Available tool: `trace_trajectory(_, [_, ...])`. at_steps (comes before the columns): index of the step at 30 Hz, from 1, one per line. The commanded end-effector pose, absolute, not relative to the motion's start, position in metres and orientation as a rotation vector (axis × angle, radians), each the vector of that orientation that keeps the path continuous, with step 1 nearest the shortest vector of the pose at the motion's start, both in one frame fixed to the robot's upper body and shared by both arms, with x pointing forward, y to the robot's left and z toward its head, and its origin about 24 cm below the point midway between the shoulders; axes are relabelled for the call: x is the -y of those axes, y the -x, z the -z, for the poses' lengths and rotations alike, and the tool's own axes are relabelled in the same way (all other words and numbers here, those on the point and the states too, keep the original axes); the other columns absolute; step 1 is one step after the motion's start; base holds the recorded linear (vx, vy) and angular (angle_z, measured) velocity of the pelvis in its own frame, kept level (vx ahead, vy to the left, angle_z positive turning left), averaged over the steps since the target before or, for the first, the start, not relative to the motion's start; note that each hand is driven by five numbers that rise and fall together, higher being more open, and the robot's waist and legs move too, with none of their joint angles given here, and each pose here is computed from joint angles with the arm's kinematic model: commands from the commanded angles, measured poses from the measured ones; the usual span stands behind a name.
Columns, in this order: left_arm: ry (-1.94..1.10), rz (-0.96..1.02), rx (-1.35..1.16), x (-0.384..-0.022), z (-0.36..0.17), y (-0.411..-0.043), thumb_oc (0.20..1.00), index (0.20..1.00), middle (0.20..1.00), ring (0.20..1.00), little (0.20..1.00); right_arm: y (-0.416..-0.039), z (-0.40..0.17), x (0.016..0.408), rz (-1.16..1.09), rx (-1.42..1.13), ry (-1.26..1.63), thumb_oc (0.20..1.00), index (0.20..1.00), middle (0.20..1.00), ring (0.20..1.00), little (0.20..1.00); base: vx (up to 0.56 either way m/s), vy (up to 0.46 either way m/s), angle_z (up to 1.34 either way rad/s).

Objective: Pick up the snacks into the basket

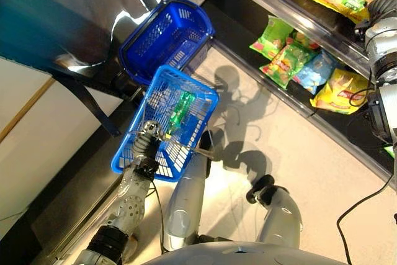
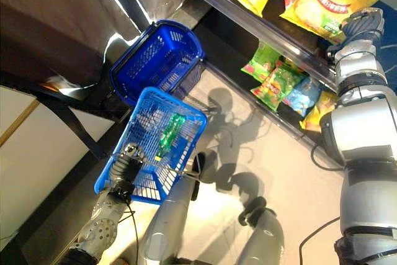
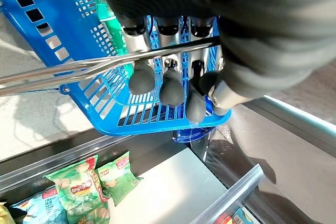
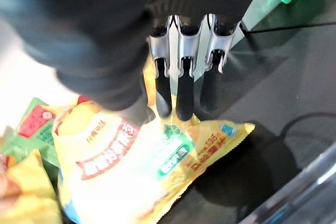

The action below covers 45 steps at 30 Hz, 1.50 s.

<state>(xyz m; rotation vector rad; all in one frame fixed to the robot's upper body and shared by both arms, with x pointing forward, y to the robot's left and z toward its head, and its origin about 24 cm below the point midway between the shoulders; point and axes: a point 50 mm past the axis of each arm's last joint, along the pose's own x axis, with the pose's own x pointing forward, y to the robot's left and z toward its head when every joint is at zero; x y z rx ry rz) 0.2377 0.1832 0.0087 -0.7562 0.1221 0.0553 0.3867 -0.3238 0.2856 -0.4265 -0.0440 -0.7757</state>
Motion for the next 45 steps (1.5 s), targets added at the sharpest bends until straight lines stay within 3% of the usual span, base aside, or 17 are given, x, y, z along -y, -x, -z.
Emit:
trace_trajectory(1, [0.749, 0.056, 0.019, -0.181, -0.037, -0.235, 0.2, 0.2, 0.2, 0.2, 0.2, -0.387, -0.316, 0.315, 0.766, 0.208, 0.358, 1.0, 1.0, 1.0, 1.0, 1.0, 0.02, 0.036, -0.02])
trace_trajectory(11, [0.758, 0.067, 0.005, -0.177, -0.036, -0.235, 0.2, 0.2, 0.2, 0.2, 0.2, -0.382, -0.312, 0.327, 0.764, 0.242, 0.142, 1.0, 1.0, 1.0, 1.0, 1.0, 0.02, 0.001, 0.0])
trace_trajectory(20, [0.763, 0.057, -0.007, -0.178, -0.034, -0.234, 0.2, 0.2, 0.2, 0.2, 0.2, -0.384, -0.317, 0.322, 0.725, 0.249, 0.125, 1.0, 1.0, 1.0, 1.0, 1.0, 0.01, -0.002, 0.0])
trace_trajectory(43, [0.775, 0.085, -0.021, -0.173, -0.035, -0.229, 0.2, 0.2, 0.2, 0.2, 0.2, -0.367, -0.336, 0.346, 0.823, 0.114, 0.558, 1.0, 1.0, 1.0, 1.0, 1.0, 0.02, -0.033, 0.07])
trace_trajectory(44, [0.776, 0.091, -0.025, -0.171, -0.035, -0.229, 0.2, 0.2, 0.2, 0.2, 0.2, -0.366, -0.336, 0.346, 0.831, 0.097, 0.607, 0.561, 0.561, 0.561, 0.561, 0.561, 0.0, -0.021, 0.06])
trace_trajectory(45, [0.775, 0.092, -0.023, -0.171, -0.035, -0.229, 0.2, 0.2, 0.2, 0.2, 0.2, -0.366, -0.336, 0.346, 0.838, 0.097, 0.624, 0.2, 0.2, 0.2, 0.2, 0.2, 0.0, -0.022, 0.06])
